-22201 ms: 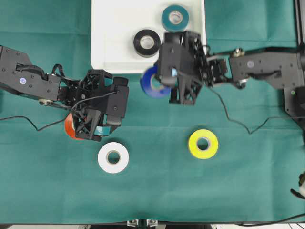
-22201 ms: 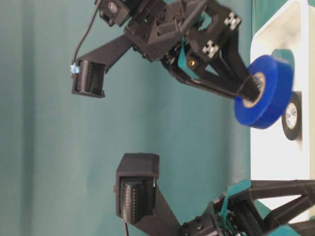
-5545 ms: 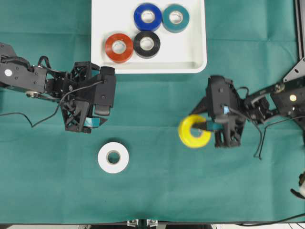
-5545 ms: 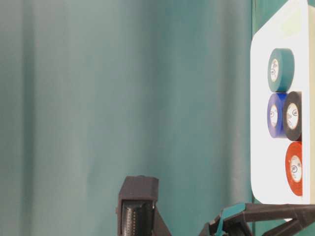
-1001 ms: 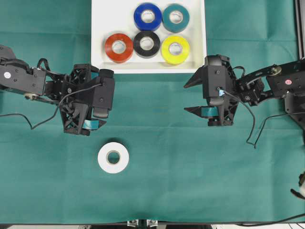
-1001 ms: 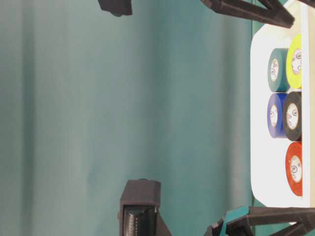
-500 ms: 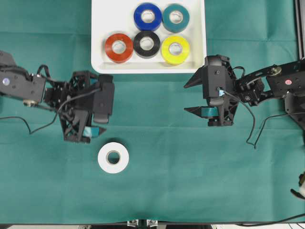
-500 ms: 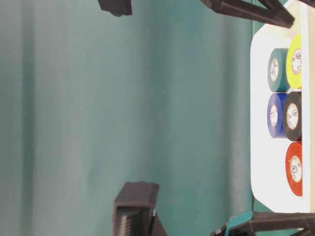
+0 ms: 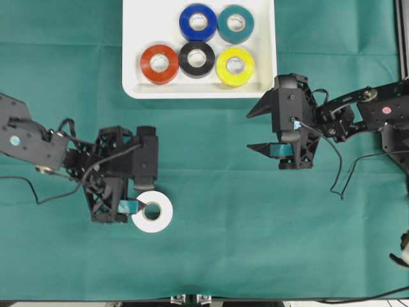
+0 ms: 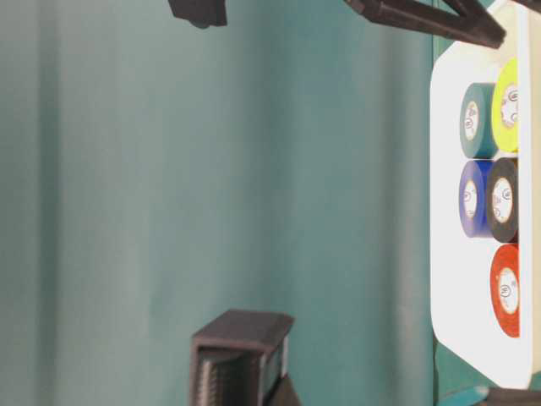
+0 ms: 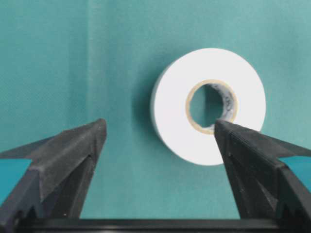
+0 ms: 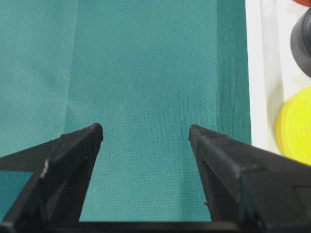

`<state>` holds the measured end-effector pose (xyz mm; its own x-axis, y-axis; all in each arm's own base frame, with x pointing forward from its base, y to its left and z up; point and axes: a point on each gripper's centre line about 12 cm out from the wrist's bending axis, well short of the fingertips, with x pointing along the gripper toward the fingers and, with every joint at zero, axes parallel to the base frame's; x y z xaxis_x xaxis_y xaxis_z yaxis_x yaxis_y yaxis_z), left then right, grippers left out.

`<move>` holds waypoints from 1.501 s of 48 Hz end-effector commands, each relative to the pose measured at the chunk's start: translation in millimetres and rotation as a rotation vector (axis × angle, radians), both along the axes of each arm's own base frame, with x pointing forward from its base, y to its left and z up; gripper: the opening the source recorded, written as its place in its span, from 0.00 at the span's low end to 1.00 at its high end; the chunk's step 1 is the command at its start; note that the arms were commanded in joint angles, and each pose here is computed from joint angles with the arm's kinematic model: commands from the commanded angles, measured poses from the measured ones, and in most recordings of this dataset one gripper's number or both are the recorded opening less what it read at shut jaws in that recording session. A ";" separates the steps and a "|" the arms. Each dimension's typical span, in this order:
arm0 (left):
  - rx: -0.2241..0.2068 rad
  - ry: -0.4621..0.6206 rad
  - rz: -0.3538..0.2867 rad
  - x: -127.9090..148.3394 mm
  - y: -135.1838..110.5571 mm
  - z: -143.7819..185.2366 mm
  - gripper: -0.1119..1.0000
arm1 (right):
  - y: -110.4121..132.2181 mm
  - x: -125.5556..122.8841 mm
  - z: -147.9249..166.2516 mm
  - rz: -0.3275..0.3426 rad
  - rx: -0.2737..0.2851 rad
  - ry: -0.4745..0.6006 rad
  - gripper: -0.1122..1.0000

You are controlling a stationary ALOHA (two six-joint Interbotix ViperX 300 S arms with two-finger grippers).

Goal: Put the tape alternately from left to right into the white case.
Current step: 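Move the left gripper over the white tape roll and lower, then close the left gripper on the white roll's rim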

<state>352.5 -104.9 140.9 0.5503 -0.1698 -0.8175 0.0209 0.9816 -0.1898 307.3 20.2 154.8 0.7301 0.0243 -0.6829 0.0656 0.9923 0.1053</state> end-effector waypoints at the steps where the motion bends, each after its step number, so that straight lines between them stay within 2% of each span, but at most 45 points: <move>1: -0.013 -0.031 -0.009 10.1 -7.9 8.0 0.75 | 1.3 1.7 7.8 0.006 0.002 -0.027 0.81; 39: 0.017 0.070 -0.004 23.5 -11.3 -35.4 0.75 | 1.5 -1.1 5.2 0.008 0.004 -0.021 0.81; 49: 0.019 0.071 -0.005 23.2 -10.6 -35.9 0.70 | 1.1 -0.2 6.1 0.007 0.004 -0.024 0.81; 55: 0.020 0.069 -0.008 23.8 -10.8 -34.6 0.57 | 1.1 -0.2 6.1 0.007 0.004 -0.024 0.81; 61: 0.024 0.083 -0.008 22.1 -10.3 -33.9 0.29 | 1.1 0.2 6.6 0.007 0.004 -0.025 0.81; 65: 0.025 0.084 -0.010 21.3 -10.1 -31.4 0.15 | 1.5 0.1 6.5 0.007 0.004 -0.024 0.81; 68: 0.025 0.082 -0.011 21.2 -10.1 -30.3 0.09 | 1.1 0.2 6.6 0.007 0.004 -0.025 0.81; 72: 0.023 0.073 -0.012 21.5 -10.1 -27.2 0.08 | 1.5 0.1 6.5 0.007 0.004 -0.024 0.81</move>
